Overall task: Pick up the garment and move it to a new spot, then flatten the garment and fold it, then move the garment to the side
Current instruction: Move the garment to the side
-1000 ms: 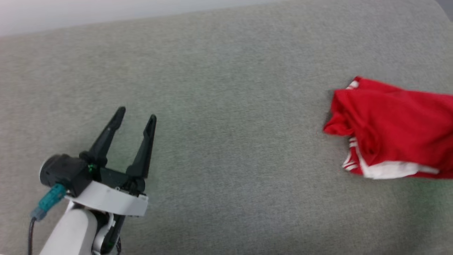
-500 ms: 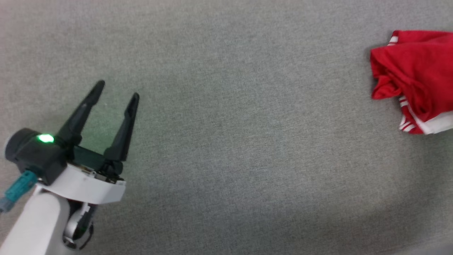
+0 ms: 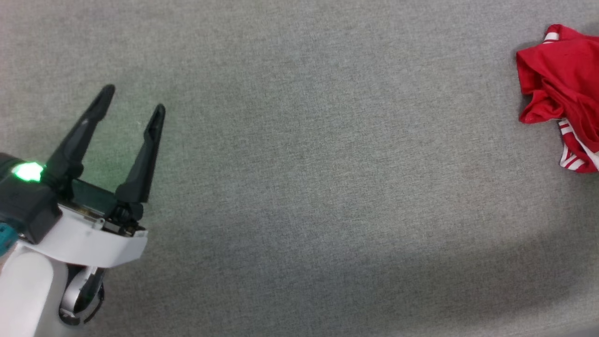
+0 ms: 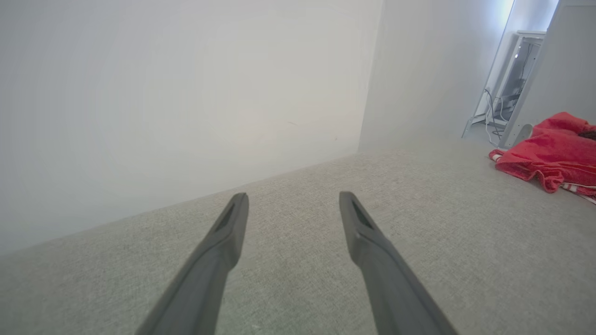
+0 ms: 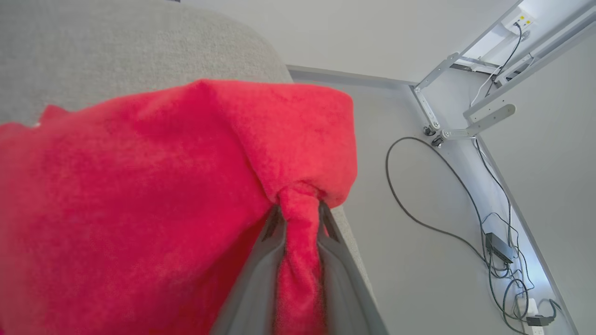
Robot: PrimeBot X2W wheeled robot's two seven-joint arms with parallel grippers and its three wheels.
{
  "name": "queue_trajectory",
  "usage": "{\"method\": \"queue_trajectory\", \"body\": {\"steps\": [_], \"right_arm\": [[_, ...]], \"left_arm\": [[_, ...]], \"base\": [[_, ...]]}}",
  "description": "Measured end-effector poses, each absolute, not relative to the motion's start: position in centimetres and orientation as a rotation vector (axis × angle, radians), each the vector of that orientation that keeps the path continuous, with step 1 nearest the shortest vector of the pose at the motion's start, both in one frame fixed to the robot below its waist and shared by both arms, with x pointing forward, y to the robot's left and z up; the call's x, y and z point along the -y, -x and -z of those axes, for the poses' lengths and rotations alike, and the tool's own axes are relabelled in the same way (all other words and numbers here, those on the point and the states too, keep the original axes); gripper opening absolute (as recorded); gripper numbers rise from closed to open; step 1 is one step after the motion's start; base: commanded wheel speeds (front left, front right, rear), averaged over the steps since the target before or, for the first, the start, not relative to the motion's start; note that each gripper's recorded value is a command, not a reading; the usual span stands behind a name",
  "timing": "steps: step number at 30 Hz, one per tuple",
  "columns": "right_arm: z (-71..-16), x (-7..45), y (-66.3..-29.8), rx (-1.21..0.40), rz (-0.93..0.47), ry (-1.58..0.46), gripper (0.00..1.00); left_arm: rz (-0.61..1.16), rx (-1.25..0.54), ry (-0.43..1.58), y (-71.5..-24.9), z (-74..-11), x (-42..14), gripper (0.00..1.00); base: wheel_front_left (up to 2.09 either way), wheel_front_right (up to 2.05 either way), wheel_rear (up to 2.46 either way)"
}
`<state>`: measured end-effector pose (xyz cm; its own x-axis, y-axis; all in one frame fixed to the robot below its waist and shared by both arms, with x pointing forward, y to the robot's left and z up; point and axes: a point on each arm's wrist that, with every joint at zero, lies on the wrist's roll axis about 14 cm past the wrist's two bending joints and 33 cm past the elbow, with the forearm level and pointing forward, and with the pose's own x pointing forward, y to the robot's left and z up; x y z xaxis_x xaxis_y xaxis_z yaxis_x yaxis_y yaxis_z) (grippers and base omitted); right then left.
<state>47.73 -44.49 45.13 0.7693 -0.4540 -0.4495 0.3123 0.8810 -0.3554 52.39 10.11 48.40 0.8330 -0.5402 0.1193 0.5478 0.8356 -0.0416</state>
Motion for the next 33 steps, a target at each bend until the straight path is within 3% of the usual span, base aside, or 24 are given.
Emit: {"method": "queue_trajectory", "body": {"steps": [10, 11, 12, 13, 14, 15, 26, 33], "right_arm": [[-42.4, 45.2, -47.3, -0.605, 0.445, 0.259, 0.0], [-42.4, 45.1, -47.3, -0.601, 0.446, 0.254, 0.1], [-42.4, 45.1, -47.4, -0.596, 0.446, 0.251, 0.33], [-42.4, 45.1, -47.5, -0.591, 0.444, 0.251, 0.44], [-42.5, 45.1, -47.5, -0.584, 0.444, 0.249, 0.9], [-42.5, 45.1, -47.5, -0.582, 0.445, 0.248, 1.0], [-45.0, 45.0, -47.8, -0.522, 0.414, 0.282, 1.0], [-46.3, 41.1, -48.9, -0.449, 0.308, 0.235, 1.0]], "left_arm": [[0.55, 0.096, 0.071, -52.9, -48.0, -10.9, 1.0], [0.547, 0.095, 0.07, -52.9, -48.1, -11.0, 1.0], [0.544, 0.096, 0.069, -53.0, -48.1, -11.0, 1.0], [0.543, 0.096, 0.07, -52.9, -48.2, -11.1, 1.0], [0.542, 0.095, 0.074, -52.9, -48.2, -11.1, 1.0], [0.543, 0.094, 0.074, -52.8, -48.2, -11.0, 1.0], [0.496, 0.101, 0.128, -51.6, -49.3, -11.3, 1.0], [0.419, 0.114, 0.123, -50.1, -50.8, -13.0, 1.0]], "base": [[0.0, 0.0, 0.0], [0.0, 0.0, 0.0], [0.0, 0.0, 0.0], [0.0, 0.0, 0.0], [0.0, 0.0, 0.0], [0.0, 0.0, 0.0], [0.0, 0.0, 0.0], [0.0, 0.0, 0.0]]}}
